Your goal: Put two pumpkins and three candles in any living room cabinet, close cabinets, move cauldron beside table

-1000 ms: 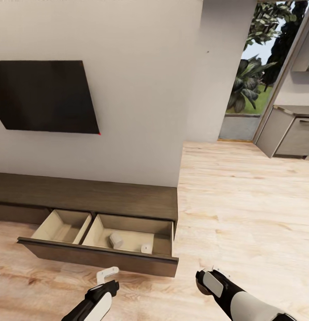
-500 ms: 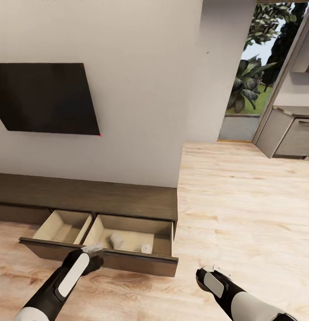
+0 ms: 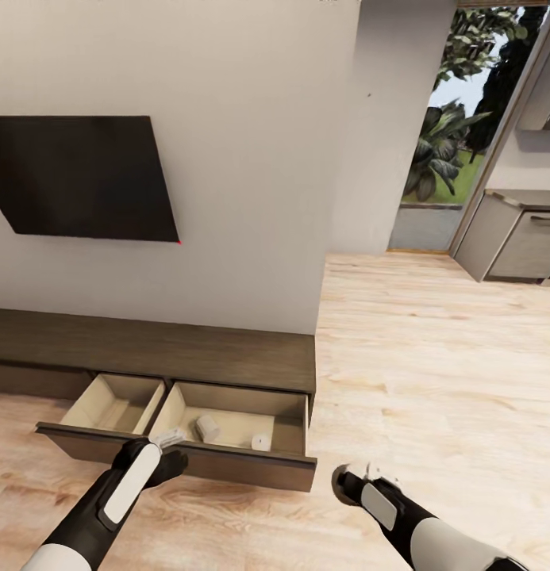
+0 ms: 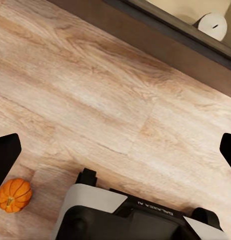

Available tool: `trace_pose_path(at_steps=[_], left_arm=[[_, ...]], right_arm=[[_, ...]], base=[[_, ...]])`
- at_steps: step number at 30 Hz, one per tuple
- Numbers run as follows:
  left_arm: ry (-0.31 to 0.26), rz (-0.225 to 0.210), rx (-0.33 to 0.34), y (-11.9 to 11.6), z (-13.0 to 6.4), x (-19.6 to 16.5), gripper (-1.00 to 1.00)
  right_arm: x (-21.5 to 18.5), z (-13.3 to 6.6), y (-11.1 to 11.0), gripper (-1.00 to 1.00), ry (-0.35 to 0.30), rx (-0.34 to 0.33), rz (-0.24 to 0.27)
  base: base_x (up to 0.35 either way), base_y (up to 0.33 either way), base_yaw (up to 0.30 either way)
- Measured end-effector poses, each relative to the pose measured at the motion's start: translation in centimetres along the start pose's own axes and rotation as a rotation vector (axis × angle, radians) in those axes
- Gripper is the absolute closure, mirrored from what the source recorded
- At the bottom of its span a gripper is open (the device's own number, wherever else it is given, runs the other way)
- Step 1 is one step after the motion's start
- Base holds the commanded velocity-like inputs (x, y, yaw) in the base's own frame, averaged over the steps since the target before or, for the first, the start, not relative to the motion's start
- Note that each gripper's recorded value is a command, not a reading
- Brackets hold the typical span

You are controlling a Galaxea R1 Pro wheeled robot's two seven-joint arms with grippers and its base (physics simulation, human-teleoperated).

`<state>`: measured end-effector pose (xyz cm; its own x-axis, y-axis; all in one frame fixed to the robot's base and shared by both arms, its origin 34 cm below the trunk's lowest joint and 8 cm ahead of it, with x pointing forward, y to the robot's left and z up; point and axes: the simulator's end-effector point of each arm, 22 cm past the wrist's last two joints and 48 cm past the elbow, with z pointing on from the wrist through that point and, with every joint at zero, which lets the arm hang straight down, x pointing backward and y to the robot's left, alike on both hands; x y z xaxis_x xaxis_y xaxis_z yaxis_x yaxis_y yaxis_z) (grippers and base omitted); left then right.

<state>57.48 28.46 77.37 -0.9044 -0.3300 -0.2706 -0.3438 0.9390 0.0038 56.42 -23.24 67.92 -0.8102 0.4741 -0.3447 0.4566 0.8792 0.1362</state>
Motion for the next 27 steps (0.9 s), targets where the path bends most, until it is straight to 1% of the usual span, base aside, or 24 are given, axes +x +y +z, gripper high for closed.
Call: trace_pose_path(at_steps=[1,2,4,5,6,7,8,11,18,19,25,27], left_arm=[[0.001,0.000,0.000,0.0,-0.1,0.0,-1.00],[0.001,-0.001,0.000,0.1,-0.1,0.1,-1.00],[0.001,-0.001,-0.001,0.1,-0.3,0.1,-1.00],[0.002,-0.001,-0.001,0.1,-0.4,0.1,-1.00],[0.001,-0.001,-0.001,0.2,-0.4,0.1,-1.00],[0.001,-0.001,-0.001,0.2,-0.5,0.1,-1.00],[0.001,-0.001,-0.001,0.2,-0.6,0.2,-1.00],[0.000,-0.002,0.000,0.2,-0.9,0.2,-1.00],[-0.001,0.000,0.002,0.2,-1.3,0.2,-1.00],[-0.001,0.000,0.003,0.1,-1.3,0.2,-1.00],[0.000,0.000,0.005,0.0,-1.3,0.3,-1.00],[0.000,0.000,0.012,-0.5,-1.3,0.4,-1.00]], right_arm=[[0.8,-0.3,1.1,1.00,0.052,-0.024,-0.012],[1.1,-0.7,2.3,1.00,0.084,-0.051,-0.026],[0.8,-1.8,4.9,1.00,0.124,-0.108,-0.051],[0.2,-2.3,5.4,1.00,0.131,-0.119,-0.068],[-0.4,-2.5,4.9,1.00,0.139,-0.109,-0.086],[-0.8,-2.7,3.8,1.00,0.152,-0.084,-0.098],[-1.3,-3.0,2.3,1.00,0.169,-0.042,-0.115],[-1.8,-3.5,0.9,1.00,0.187,0.001,-0.124],[-2.6,-3.9,-0.7,1.00,0.189,0.028,-0.125],[-2.5,-3.9,-0.8,1.00,0.195,0.032,-0.133],[-2.6,-3.9,-0.9,1.00,0.196,0.034,-0.136],[-2.6,-3.9,-0.9,1.00,0.196,0.034,-0.135]], base=[[0.000,0.000,0.000],[0.000,0.000,0.000],[0.000,0.000,0.000],[0.000,0.000,0.000],[0.000,0.000,0.000],[0.000,0.000,0.000],[0.000,0.000,0.000],[0.000,0.000,0.000],[0.000,0.000,0.000],[0.000,0.000,0.000],[0.000,0.000,0.000],[0.000,0.000,0.000]])
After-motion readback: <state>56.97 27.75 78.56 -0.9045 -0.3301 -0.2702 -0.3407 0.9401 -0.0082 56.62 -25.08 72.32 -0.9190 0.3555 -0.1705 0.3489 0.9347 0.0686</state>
